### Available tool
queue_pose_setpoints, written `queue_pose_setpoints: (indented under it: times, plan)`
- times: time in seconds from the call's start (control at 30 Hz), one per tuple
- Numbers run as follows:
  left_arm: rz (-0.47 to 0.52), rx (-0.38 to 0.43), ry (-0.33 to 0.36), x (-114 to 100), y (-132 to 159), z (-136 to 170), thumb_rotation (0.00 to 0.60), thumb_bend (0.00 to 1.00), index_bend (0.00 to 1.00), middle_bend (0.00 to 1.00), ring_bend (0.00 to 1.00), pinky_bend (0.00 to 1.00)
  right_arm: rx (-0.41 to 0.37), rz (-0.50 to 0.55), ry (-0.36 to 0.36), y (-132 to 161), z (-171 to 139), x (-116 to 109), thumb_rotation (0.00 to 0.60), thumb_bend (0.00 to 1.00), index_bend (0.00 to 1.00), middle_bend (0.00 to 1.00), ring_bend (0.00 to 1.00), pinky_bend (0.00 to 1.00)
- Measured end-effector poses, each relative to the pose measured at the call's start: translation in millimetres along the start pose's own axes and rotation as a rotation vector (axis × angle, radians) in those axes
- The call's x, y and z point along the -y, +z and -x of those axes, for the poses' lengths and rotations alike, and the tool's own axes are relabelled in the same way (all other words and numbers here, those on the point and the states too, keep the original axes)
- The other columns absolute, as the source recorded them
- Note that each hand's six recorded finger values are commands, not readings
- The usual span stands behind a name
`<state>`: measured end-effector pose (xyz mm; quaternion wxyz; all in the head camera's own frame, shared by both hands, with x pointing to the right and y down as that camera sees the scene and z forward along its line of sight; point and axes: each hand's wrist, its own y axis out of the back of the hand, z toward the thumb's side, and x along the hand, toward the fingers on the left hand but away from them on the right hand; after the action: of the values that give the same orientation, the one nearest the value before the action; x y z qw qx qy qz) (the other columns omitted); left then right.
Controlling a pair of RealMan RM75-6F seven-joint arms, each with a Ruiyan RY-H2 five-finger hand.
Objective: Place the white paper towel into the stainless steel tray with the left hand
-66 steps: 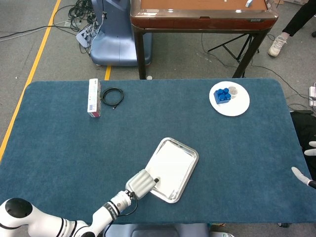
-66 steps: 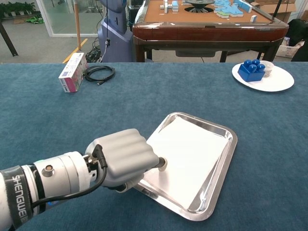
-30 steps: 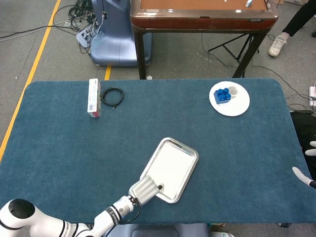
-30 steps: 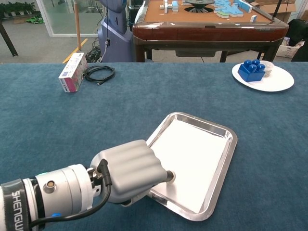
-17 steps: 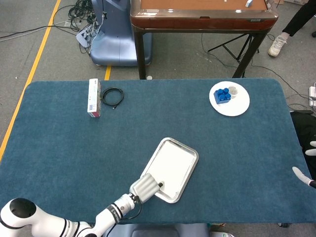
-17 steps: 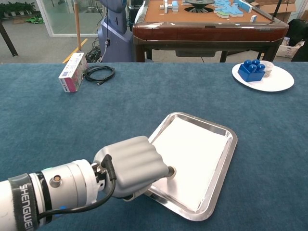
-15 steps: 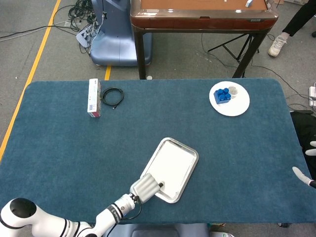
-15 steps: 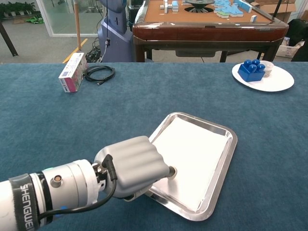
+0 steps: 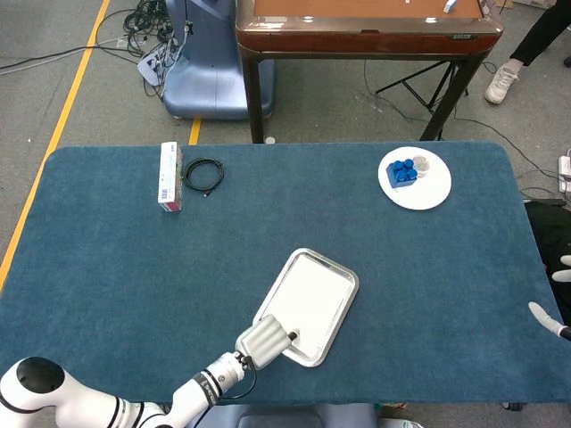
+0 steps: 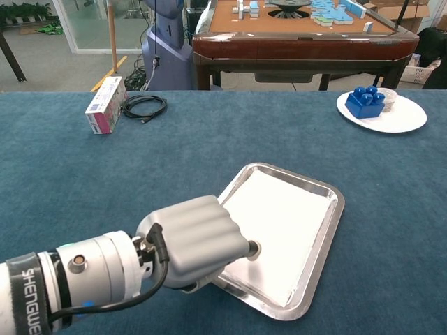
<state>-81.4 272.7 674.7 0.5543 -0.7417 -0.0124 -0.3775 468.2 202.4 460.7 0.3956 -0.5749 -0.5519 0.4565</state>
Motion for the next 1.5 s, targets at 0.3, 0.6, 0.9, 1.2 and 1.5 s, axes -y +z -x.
queue_pose_setpoints:
  times: [0.3, 0.6, 0.9, 1.2, 1.5]
  plan:
    - [0.036, -0.057, 0.019, -8, -27, 17, 0.6, 0.63, 0.26, 1.0, 0.99, 1.0, 0.001, -0.01, 0.011, 0, 1, 3, 0.6, 0.12, 0.45, 0.35, 0.27, 0.43]
    - [0.14, -0.158, 0.115, -22, -78, 54, 0.6, 0.63, 0.24, 1.0, 0.97, 1.0, -0.003, -0.033, 0.043, 3, 2, 14, 0.6, 0.12, 0.45, 0.35, 0.27, 0.43]
    - [0.242, -0.372, 0.155, -14, -150, 129, 0.6, 0.62, 0.18, 0.92, 0.83, 1.0, -0.018, -0.075, 0.097, 9, 4, 33, 0.6, 0.12, 0.45, 0.35, 0.27, 0.43]
    - [0.361, -0.527, 0.255, -3, -182, 194, 0.6, 0.62, 0.19, 0.61, 0.58, 0.79, -0.036, -0.115, 0.156, 15, 3, 55, 0.6, 0.12, 0.45, 0.35, 0.27, 0.43]
    - [0.5, -0.688, 0.309, 17, -191, 275, 0.6, 0.62, 0.19, 0.52, 0.46, 0.54, -0.049, -0.148, 0.205, 19, -1, 70, 0.6, 0.12, 0.45, 0.35, 0.27, 0.43]
